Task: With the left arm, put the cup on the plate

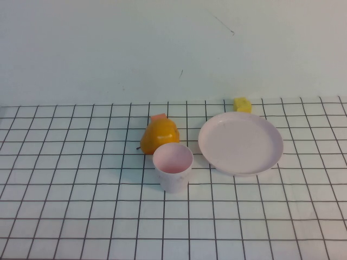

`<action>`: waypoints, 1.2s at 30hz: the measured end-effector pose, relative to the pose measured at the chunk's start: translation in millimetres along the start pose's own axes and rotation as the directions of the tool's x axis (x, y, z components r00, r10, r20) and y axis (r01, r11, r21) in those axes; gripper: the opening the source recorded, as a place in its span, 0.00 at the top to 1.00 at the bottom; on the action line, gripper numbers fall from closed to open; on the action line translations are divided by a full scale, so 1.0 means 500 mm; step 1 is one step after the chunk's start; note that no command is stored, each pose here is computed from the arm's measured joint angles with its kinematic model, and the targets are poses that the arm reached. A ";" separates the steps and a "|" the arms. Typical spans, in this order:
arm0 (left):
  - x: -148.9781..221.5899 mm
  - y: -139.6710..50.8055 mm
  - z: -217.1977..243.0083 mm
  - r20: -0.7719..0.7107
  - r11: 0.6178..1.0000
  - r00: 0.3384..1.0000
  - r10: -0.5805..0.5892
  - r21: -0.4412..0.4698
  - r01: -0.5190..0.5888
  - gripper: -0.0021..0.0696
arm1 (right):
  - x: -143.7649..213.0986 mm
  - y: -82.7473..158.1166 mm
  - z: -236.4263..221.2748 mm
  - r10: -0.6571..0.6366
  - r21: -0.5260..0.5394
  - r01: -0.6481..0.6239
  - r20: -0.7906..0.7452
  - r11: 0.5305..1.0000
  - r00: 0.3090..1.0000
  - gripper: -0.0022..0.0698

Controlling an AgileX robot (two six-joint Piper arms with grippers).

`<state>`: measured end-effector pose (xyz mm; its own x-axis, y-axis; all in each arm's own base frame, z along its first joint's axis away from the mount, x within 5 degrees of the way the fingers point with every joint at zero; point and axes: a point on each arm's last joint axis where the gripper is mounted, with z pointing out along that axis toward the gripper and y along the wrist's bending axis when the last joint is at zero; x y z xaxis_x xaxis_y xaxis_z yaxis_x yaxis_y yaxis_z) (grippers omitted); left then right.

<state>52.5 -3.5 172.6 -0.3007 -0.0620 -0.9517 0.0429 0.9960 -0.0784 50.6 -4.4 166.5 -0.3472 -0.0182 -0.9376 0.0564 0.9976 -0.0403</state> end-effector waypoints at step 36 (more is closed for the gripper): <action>-0.116 -0.007 -0.043 0.648 0.998 0.760 -0.055 0.067 0.015 0.97 | 0.000 0.000 0.000 0.000 0.000 0.000 0.000 1.000 1.000 0.97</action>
<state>49.5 -2.2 234.3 0.3868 -0.1434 -0.9109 0.1021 0.9884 -0.1123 50.6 -4.4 166.5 -0.3472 -0.0182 -0.9376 0.0564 0.9976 -0.0403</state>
